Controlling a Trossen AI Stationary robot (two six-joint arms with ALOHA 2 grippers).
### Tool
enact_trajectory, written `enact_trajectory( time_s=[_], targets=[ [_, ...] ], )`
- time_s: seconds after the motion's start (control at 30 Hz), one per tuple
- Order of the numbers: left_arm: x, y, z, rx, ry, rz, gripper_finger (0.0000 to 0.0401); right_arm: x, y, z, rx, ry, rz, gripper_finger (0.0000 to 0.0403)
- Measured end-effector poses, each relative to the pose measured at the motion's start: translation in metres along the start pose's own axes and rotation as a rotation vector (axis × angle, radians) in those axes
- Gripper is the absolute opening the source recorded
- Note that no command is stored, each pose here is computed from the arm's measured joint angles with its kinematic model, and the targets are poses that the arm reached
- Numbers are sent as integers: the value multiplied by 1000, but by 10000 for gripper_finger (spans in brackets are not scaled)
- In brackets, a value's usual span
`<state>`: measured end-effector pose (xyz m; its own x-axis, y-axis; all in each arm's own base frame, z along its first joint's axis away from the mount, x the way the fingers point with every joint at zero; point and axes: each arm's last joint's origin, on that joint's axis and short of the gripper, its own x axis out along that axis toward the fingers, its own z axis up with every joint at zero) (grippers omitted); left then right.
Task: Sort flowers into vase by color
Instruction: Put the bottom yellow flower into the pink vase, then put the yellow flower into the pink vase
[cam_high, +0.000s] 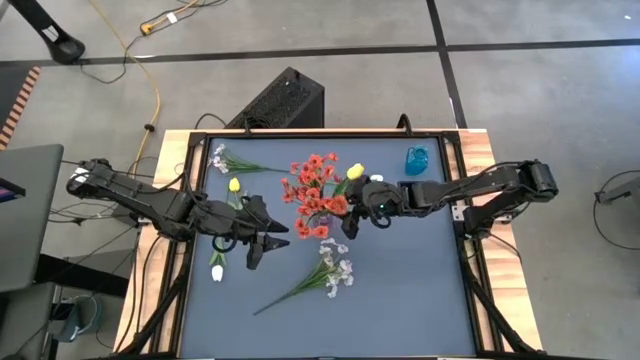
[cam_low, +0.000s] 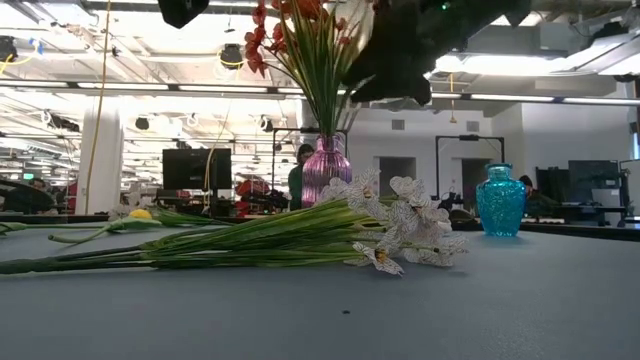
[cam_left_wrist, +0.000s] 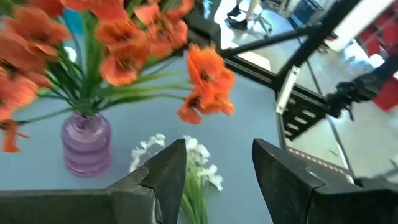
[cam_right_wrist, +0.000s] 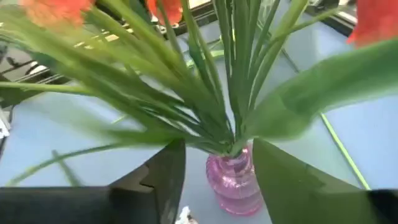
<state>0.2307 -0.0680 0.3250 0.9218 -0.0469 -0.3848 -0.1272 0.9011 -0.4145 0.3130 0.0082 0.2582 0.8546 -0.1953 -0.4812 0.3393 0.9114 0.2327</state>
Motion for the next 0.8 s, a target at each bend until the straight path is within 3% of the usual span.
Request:
enact_trajectory(
  time_s=[0.23, 0.43, 0.57, 0.8],
  targets=[
    [-10, 10, -11, -85, 123, 96, 174, -37, -8, 5, 31, 68, -25, 238],
    [-17, 27, -34, -179, 289, 362, 174, -76, -9, 6, 83, 102, -10, 239],
    [-19, 38, -42, -301, 280, 552, 174, -97, -6, 6, 113, 103, 33, 239],
    [-23, 51, -50, -461, 336, 723, 174, -117, 4, 4, 100, 93, 112, 239]
  ],
)
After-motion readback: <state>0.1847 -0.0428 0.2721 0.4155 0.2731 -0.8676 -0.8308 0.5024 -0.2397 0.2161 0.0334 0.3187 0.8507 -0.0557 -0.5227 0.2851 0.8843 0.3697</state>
